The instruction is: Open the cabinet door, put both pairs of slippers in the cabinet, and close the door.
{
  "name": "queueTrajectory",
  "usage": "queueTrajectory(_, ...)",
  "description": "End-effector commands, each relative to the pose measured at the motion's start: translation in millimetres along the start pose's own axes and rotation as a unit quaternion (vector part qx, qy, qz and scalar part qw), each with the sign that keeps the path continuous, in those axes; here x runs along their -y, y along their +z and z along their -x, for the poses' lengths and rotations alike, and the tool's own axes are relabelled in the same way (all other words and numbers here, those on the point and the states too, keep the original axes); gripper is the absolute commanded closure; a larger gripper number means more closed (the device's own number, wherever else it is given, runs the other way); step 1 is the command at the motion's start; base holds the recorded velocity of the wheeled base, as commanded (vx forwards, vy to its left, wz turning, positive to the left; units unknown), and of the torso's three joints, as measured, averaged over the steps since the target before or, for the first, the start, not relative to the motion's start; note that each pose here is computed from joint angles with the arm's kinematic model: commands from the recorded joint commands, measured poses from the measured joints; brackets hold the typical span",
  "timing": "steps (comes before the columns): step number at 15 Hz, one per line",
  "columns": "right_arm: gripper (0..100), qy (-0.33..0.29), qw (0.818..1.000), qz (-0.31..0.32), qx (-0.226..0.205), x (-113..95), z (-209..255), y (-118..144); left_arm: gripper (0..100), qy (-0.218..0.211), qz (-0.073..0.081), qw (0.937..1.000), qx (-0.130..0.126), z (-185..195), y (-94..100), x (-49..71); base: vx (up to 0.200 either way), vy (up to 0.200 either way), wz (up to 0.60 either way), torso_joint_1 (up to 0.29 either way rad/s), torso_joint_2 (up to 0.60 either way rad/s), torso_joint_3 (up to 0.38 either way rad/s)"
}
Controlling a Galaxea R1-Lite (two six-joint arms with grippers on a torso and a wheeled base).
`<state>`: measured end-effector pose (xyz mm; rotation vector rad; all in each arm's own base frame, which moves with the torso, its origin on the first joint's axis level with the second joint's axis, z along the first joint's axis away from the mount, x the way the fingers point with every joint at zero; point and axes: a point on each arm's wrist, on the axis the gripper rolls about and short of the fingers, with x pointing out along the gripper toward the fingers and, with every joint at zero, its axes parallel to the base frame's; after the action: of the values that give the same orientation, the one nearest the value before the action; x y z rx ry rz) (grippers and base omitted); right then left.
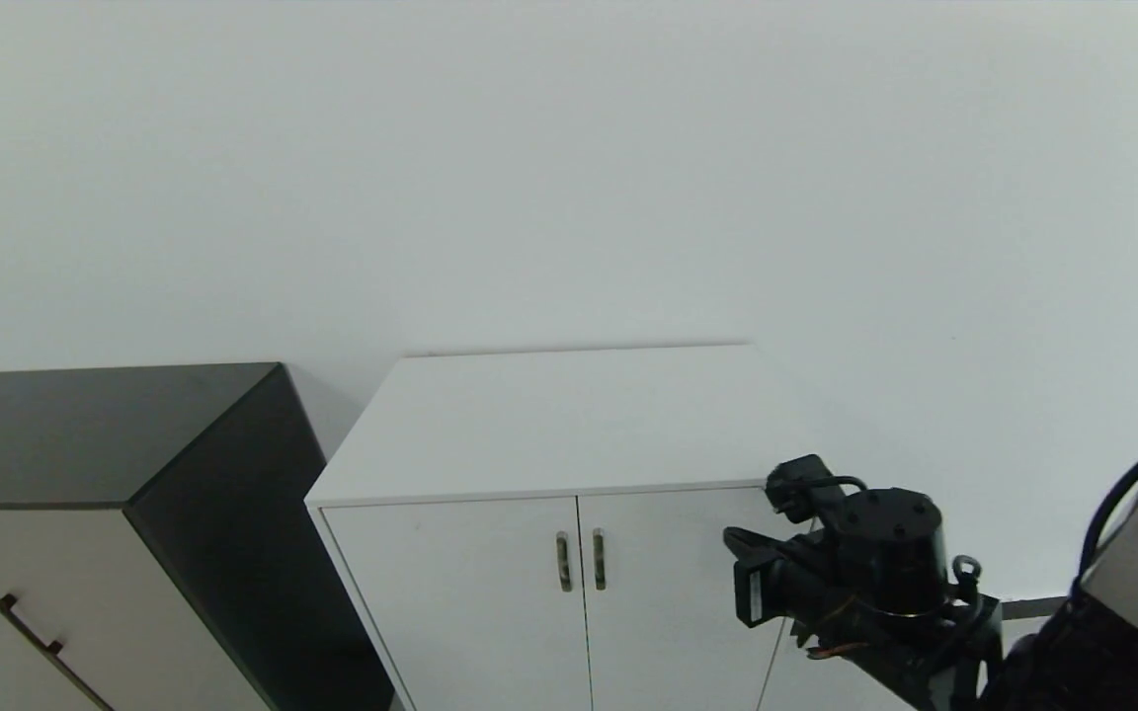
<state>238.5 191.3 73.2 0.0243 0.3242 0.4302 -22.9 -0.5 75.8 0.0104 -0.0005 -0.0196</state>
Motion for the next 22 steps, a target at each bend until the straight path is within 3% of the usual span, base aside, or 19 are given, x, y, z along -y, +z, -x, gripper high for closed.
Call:
queueTrajectory(1,100,-0.033,0.999,-0.011,0.02,19.4,30.3,11.7,100,0.0,0.0,1.0,-0.001,-0.1,0.0,0.0,0.0,0.0,0.0,0.0,0.0,0.0)
queueTrajectory(10,100,-0.184,0.981,-0.039,-0.047,89.9,105.3,-24.8,100,0.0,0.0,1.0,-0.001,-0.1,0.0,0.0,0.0,0.0,0.0,0.0,0.0,0.0)
queueTrajectory(14,100,-0.227,0.972,-0.048,-0.035,95.5,121.8,-24.2,100,0.0,0.0,1.0,-0.001,-0.1,0.0,0.0,0.0,0.0,0.0,0.0,0.0,0.0)
queueTrajectory(19,100,-0.228,0.971,-0.048,-0.045,92.4,153.7,-20.8,100,0.0,0.001,1.0,-0.001,-0.1,0.0,0.0,0.0,0.0,0.0,0.0,0.0,0.0)
queueTrajectory(22,100,-0.198,0.979,-0.04,-0.035,82.7,194.3,-22.6,100,0.0,0.001,1.0,-0.001,-0.1,0.0,0.0,0.0,0.0,0.0,0.0,0.0,0.0)
